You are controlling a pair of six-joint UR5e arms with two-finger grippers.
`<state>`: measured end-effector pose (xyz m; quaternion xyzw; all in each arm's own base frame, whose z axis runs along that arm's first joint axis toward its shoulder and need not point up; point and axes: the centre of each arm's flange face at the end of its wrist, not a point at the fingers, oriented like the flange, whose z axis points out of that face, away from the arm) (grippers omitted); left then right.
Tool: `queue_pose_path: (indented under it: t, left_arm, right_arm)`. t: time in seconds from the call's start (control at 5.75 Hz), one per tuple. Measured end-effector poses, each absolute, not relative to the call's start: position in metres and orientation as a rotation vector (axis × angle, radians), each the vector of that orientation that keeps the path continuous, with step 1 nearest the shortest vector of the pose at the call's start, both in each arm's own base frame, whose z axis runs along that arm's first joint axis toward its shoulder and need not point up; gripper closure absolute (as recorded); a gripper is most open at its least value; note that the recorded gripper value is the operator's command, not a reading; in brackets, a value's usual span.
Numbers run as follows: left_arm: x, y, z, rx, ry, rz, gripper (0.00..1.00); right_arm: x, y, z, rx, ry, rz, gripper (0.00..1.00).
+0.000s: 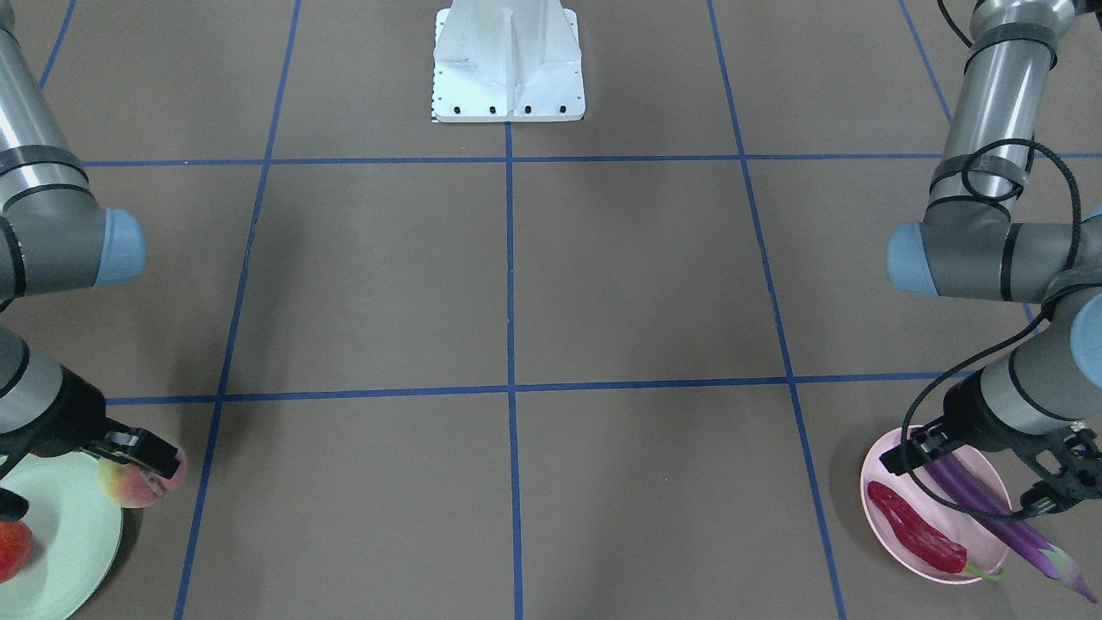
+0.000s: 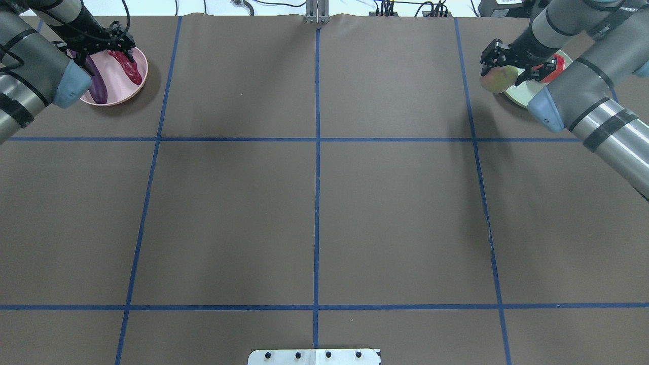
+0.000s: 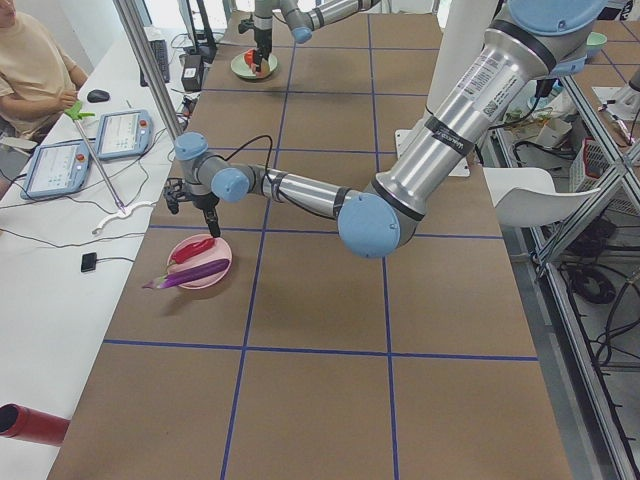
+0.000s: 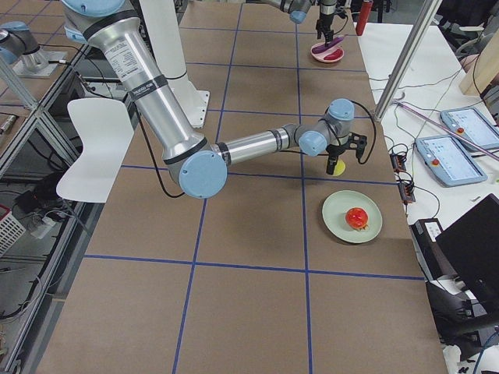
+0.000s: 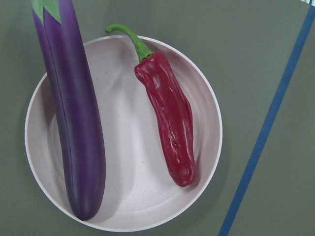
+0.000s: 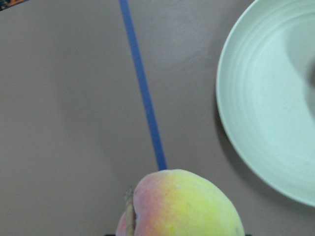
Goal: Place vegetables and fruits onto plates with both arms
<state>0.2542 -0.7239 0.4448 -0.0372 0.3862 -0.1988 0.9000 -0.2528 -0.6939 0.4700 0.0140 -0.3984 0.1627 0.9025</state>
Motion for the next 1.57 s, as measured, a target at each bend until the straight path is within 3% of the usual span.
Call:
queue_pose_path:
  t: [0.17,0.35,1.04,1.57]
  left_arm:
    - [0.255,-0.722,0.445,-0.075,0.8,-0.411,0.0]
    - [0.256,-0.721,0.444,-0.073,0.8,-0.41,0.0]
    - [0.249,-0.699,0.428,-0.038,0.831,-0.391,0.0]
    - [0.191,-0.569,0.439,0.061,0.891,-0.254,0.0]
  right_arm:
    - [-0.24,-0.703,0.5,0.021,-0.774,0.353,0.78]
    - [-0.235,-0.708,0.52,0.02,-0.732,0.368,0.01]
    - [-0.194,-0.694,0.5,0.048,-0.787,0.381,0.0]
    - [-0.091,-0.62,0.496,0.049,-0.896,0.387,0.0]
